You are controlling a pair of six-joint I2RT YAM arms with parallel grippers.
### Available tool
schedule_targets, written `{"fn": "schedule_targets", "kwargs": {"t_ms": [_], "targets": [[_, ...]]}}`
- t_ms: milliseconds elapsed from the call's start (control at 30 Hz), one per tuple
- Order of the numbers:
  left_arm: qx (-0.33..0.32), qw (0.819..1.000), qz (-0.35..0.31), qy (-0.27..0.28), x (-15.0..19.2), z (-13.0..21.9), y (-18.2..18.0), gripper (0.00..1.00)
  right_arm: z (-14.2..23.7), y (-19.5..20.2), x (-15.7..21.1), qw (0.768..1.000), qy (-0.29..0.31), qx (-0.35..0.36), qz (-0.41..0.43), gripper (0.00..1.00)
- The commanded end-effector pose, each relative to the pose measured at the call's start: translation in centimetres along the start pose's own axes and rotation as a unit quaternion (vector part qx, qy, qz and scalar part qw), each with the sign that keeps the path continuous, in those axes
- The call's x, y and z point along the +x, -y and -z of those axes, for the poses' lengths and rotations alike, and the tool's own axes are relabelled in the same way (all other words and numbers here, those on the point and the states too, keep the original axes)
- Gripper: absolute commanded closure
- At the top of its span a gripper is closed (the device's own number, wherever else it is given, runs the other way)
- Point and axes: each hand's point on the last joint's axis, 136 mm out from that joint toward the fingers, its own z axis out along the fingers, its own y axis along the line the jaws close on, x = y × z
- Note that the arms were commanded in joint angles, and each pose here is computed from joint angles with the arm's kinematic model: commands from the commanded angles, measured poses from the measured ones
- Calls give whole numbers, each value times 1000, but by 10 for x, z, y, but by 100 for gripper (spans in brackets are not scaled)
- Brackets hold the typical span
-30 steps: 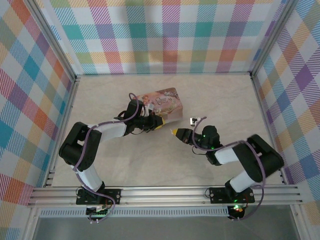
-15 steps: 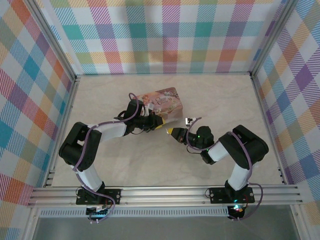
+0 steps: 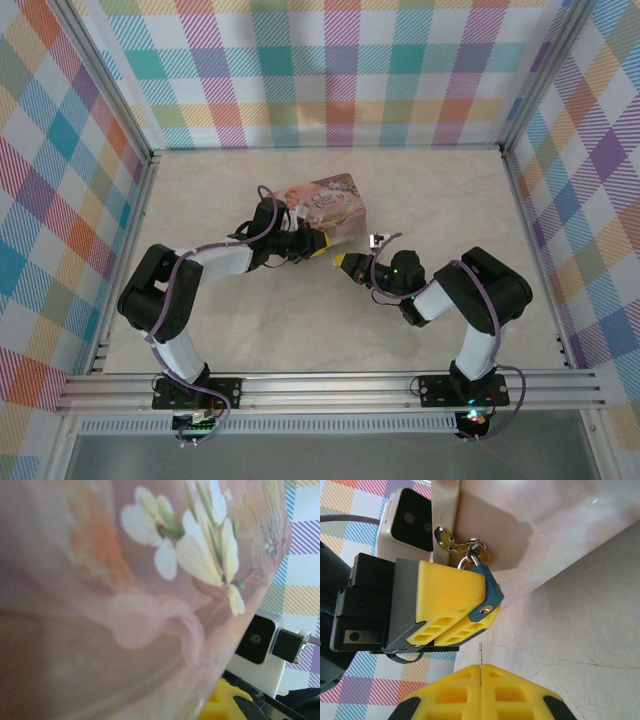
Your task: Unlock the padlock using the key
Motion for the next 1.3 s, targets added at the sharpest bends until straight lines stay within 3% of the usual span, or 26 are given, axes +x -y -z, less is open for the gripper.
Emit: {"fn": "schedule_targets", "kwargs": {"t_ms": [0, 1267], "targets": [[56, 998, -23, -3, -1, 11, 38, 90, -5, -14, -7, 1000, 13, -26, 9, 100], [67, 998, -19, -10, 4, 10, 37, 90, -13, -25, -29, 998, 51, -36, -1, 100]]}}
